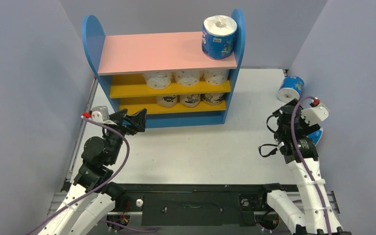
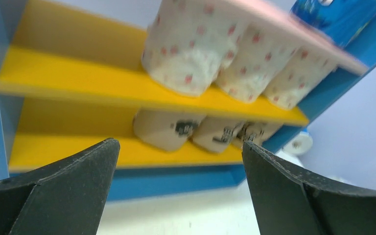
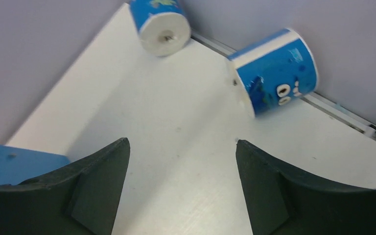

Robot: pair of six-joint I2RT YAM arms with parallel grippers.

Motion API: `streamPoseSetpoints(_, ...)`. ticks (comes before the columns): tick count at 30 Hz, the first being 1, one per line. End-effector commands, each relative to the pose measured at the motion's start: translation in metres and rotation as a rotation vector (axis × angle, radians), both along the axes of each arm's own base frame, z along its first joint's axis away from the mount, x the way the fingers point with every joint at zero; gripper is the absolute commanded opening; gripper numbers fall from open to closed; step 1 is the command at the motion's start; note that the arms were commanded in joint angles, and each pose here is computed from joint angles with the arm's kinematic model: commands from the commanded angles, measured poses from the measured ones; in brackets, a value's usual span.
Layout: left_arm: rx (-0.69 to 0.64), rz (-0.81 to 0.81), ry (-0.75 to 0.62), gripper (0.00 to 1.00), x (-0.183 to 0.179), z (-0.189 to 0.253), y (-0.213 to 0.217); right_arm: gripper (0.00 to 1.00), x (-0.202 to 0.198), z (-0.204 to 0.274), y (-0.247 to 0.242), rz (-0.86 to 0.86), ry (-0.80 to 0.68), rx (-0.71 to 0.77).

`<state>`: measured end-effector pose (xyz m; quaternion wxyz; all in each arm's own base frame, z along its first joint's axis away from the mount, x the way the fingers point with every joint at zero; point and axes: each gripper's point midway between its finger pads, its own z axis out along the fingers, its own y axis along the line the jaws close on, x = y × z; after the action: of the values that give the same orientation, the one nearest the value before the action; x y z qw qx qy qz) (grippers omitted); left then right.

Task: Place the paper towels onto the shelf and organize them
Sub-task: Place the paper towel on the shelf.

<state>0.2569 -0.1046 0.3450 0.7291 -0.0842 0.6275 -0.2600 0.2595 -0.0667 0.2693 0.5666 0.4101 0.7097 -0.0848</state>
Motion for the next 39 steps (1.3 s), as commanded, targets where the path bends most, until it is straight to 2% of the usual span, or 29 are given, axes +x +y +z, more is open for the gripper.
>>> streamPoseSetpoints(1,0.003,-0.078,0.221,0.96,-0.012,-0.065,-0.012,0.76,-0.006,-0.026,-0.03,-0.157,0.077,-0.037)
streamPoseSetpoints(7,-0.034,-0.062,0.345,0.96,-0.015,-0.102,-0.012,0.78,-0.031,-0.048,-0.081,-0.416,0.206,-0.093)
streamPoseSetpoints(12,-0.08,-0.078,0.44,0.96,-0.012,-0.114,-0.022,0.79,-0.038,-0.067,-0.117,-0.55,0.285,-0.044)
streamPoseSetpoints(23,-0.121,-0.158,0.459,0.96,-0.015,-0.116,-0.038,0.8,-0.03,-0.113,-0.15,-0.576,0.3,0.086)
streamPoseSetpoints(39,-0.134,-0.184,0.454,0.96,-0.013,-0.122,-0.045,0.7,-0.006,-0.186,-0.127,-0.467,0.367,0.296)
